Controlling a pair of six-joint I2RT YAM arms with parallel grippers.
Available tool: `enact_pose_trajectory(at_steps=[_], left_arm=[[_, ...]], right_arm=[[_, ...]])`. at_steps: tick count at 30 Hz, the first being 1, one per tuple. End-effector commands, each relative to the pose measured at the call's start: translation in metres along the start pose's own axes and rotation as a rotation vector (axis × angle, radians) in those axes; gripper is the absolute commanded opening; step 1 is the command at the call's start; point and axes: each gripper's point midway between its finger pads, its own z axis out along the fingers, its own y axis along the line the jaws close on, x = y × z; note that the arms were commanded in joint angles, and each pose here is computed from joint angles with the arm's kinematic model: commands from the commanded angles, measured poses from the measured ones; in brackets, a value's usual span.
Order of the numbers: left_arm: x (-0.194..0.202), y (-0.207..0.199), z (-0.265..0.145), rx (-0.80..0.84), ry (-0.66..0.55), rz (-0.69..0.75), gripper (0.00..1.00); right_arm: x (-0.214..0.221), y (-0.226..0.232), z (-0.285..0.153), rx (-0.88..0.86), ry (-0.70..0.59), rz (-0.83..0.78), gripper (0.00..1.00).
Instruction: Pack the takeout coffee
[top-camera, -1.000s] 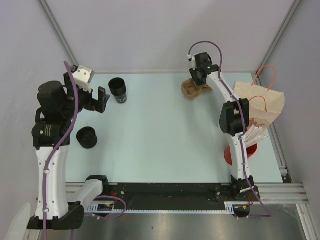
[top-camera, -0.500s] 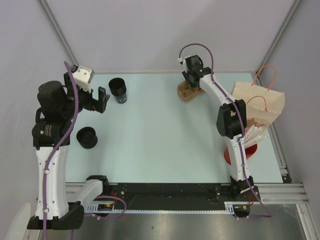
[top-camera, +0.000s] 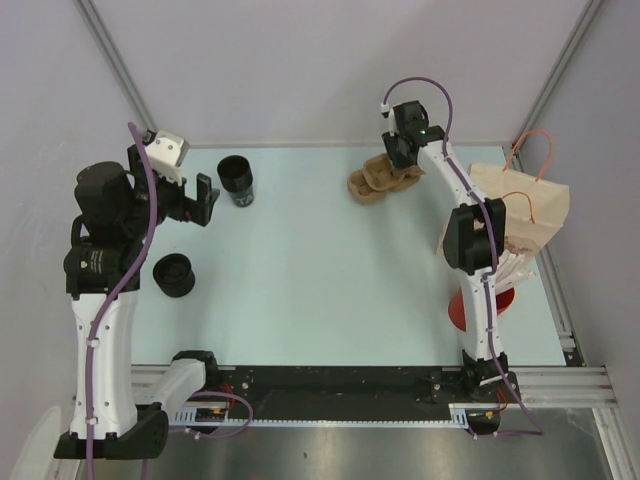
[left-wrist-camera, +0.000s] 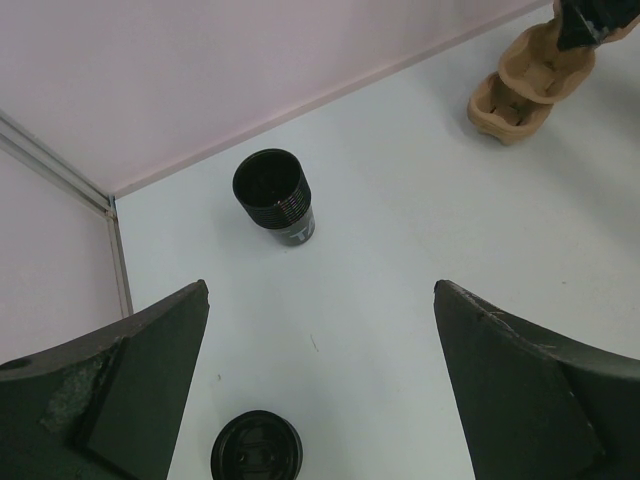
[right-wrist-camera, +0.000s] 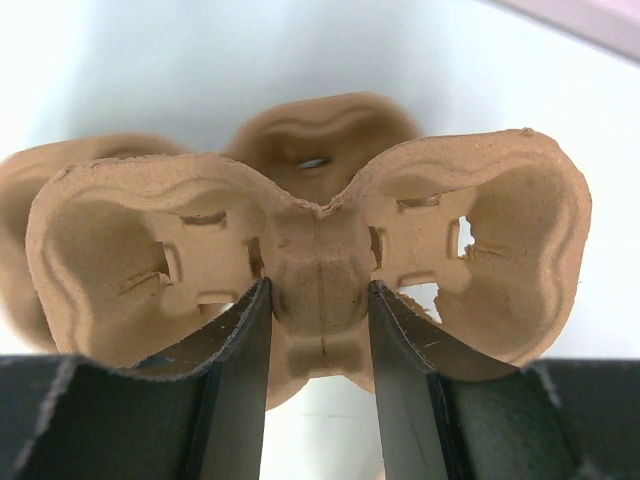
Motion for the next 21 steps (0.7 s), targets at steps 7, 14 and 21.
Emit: enact_pose_trajectory(at_steps=[7,14,21], left_arm=[[-0.009,-0.003,-0.003,0.007,-0.041,-0.009,1.0],[-0.009,-0.003,-0.005,0.006,-0.044,-0.008,1.0],[-0.008,-0.003,-0.004,0.004,-0.04,-0.008,1.0]], right_arm=[[-0.046,0.062,-0.054,-0.229,-0.123,0.01,0.26],[-0.034,0.085,-0.04,-0.24,-0.088,-0.03,0.26],[-0.021,0.085,-0.029,-0.204,-0.047,-0.056,0.29]])
